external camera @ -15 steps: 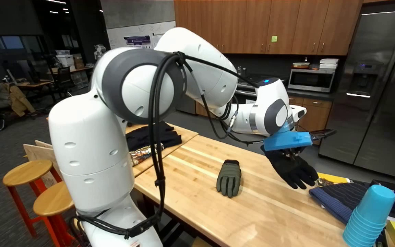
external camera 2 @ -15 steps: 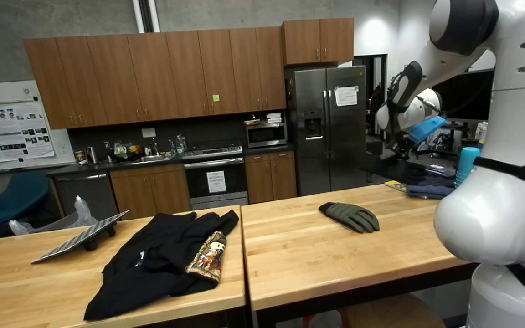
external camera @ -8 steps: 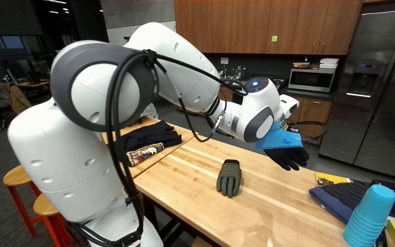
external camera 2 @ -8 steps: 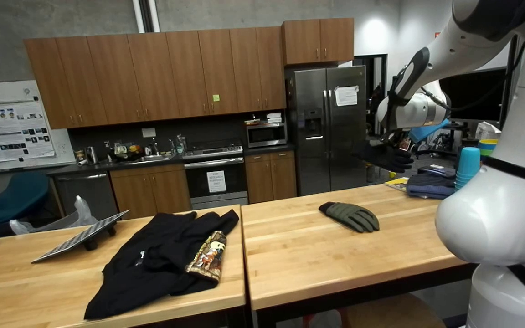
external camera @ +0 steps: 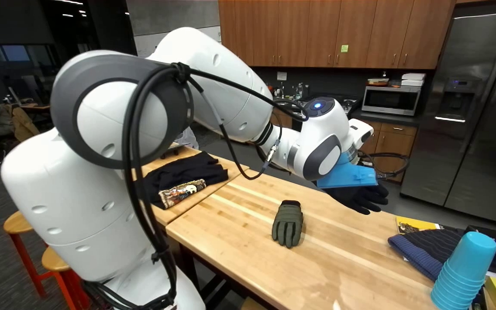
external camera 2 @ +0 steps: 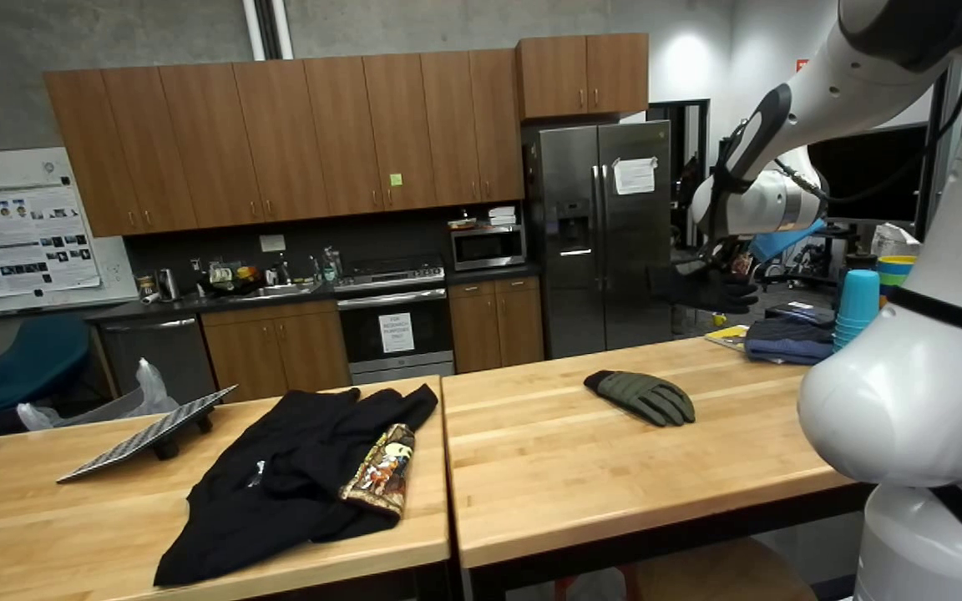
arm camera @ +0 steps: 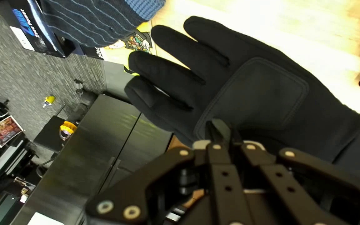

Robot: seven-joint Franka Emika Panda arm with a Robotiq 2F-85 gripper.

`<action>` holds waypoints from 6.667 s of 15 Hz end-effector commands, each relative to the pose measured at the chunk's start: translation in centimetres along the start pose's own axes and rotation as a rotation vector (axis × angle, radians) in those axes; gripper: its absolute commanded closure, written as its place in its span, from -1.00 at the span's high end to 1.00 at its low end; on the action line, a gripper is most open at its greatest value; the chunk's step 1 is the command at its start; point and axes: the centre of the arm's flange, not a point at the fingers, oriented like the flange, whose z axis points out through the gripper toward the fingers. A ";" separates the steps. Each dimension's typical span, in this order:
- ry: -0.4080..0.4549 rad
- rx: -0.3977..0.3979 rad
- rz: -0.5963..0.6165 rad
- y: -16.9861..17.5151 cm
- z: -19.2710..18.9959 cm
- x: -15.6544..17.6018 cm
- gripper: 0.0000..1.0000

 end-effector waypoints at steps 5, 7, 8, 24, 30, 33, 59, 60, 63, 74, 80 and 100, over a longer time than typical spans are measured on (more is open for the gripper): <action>0.016 -0.108 0.047 -1.5 1.4 -0.2 -0.97; 0.050 -0.182 0.065 -1.5 1.5 -0.8 -0.97; 0.064 -0.210 0.073 -1.3 1.4 -1.1 -0.97; 0.010 0.154 0.068 -10.6 2.6 -4.5 -0.97; 0.088 0.163 0.101 -8.8 -0.4 -4.7 -0.97; 0.122 0.160 0.105 -6.7 -2.4 -4.8 -0.97; 0.252 0.238 -0.119 -6.3 -2.4 0.6 -0.97; 0.260 0.233 -0.118 -6.7 -2.2 1.4 -0.97; 0.294 0.238 -0.142 -7.7 -2.0 3.0 -0.97; 0.311 0.280 -0.164 -10.0 -2.7 3.9 -0.65; 0.311 0.280 -0.164 -10.0 -2.7 3.9 -0.37; 0.396 0.297 0.133 -11.6 -1.6 5.3 0.73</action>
